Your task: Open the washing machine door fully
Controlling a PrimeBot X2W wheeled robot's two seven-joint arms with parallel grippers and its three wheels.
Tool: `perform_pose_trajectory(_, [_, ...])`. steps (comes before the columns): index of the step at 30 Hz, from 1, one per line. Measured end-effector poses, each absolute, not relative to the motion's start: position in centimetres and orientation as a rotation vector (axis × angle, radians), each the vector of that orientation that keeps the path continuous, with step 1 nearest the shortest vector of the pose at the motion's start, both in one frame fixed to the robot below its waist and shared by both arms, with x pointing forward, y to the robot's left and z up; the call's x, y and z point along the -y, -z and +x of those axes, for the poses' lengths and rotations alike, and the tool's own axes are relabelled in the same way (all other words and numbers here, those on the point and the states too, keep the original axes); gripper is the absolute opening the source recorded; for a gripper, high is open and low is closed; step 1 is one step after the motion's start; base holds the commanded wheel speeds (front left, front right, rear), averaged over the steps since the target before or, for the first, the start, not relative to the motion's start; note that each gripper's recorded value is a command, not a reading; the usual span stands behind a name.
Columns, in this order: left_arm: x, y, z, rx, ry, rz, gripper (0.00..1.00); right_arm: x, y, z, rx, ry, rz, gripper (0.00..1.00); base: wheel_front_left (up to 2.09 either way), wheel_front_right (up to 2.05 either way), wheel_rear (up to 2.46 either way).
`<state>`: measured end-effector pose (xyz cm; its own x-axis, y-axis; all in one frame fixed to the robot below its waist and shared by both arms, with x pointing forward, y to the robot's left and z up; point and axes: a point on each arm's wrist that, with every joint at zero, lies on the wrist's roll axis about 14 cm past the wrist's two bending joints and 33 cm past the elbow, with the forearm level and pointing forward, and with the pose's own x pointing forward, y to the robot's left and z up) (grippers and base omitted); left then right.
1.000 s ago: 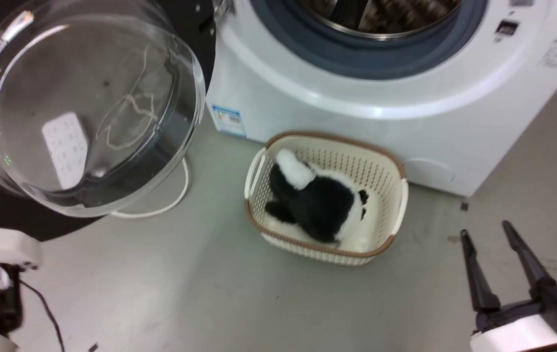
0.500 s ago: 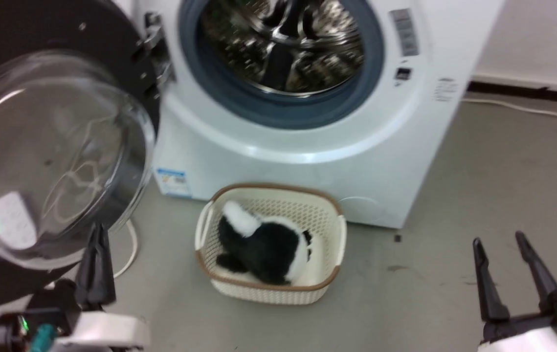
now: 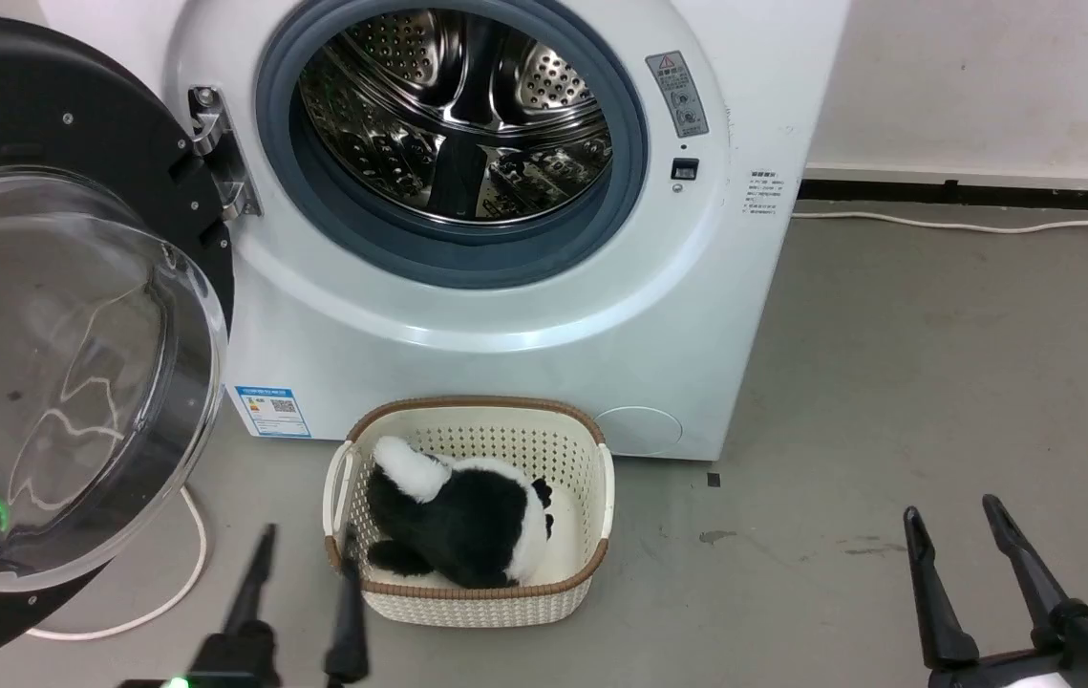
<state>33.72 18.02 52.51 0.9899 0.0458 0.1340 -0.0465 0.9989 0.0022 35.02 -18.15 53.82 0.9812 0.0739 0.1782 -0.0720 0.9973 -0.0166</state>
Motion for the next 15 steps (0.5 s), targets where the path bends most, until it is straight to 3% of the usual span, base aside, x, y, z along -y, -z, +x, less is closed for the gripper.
perform_pose_trajectory(15, [-17.4, -51.2, 33.5, 0.093, -0.027, 0.007, 1.0, 17.8, -53.1, 35.0, 0.159, -0.082, 0.014, 1.0, 0.0, 0.0, 0.0])
